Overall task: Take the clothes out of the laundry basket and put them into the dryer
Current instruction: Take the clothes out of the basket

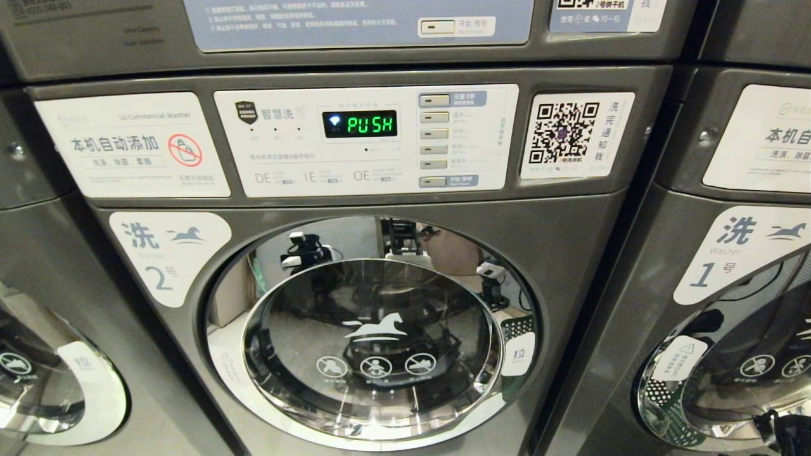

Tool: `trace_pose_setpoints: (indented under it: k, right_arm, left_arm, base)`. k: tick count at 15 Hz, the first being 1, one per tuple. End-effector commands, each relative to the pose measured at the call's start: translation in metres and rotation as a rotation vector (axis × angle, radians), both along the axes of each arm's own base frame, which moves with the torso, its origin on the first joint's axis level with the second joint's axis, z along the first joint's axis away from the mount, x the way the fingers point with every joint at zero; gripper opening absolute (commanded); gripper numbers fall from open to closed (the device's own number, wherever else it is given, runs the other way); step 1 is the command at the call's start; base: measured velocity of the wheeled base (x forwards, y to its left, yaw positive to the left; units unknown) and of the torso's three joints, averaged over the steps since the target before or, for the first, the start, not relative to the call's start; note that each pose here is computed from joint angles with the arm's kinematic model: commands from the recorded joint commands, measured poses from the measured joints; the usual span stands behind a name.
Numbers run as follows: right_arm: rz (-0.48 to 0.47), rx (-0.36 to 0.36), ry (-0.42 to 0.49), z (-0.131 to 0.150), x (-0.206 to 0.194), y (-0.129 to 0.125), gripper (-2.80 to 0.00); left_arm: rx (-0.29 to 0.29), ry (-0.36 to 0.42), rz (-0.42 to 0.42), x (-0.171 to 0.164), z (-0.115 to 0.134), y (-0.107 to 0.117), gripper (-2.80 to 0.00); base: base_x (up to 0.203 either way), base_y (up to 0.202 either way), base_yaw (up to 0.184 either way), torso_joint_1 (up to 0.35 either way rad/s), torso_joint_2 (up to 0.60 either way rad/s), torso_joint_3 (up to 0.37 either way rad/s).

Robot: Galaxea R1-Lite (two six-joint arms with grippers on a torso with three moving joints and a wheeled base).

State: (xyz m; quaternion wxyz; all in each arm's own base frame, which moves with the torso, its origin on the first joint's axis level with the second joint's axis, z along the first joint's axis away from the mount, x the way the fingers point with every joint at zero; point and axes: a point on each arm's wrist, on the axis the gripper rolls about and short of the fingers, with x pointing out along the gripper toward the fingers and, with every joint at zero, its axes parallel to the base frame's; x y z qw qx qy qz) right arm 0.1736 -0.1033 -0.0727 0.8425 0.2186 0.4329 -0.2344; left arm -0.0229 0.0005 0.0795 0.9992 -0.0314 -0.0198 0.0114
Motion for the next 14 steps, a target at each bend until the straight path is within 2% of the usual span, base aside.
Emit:
trace_pose_setpoints:
  k: [1, 5, 11, 14]
  right_arm:
    - [-0.024, 0.046, 0.069, -0.007, -0.014, 0.002, -2.8]
    - [-0.058, 0.144, 0.147, -0.034, -0.027, -0.001, -2.8]
    - [-0.079, 0.212, 0.223, -0.098, -0.033, -0.008, -2.8]
    - [-0.063, 0.215, 0.211, -0.093, -0.035, -0.011, -2.8]
  left_arm:
    - [-0.001, 0.013, 0.0, 0.001, -0.004, 0.0, -2.8]
    - [-0.001, 0.013, 0.0, 0.001, -0.004, 0.0, -2.8]
    - [-0.001, 0.013, 0.0, 0.001, -0.004, 0.0, -2.8]
    - [-0.001, 0.013, 0.0, 0.001, -0.004, 0.0, -2.8]
  base:
    - [0.0, 0.0, 0.0, 0.0, 0.0, 0.0]
    - [0.0, 0.0, 0.0, 0.0, 0.0, 0.0]
    - [0.0, 0.0, 0.0, 0.0, 0.0, 0.0]
    - [0.0, 0.0, 0.0, 0.0, 0.0, 0.0]
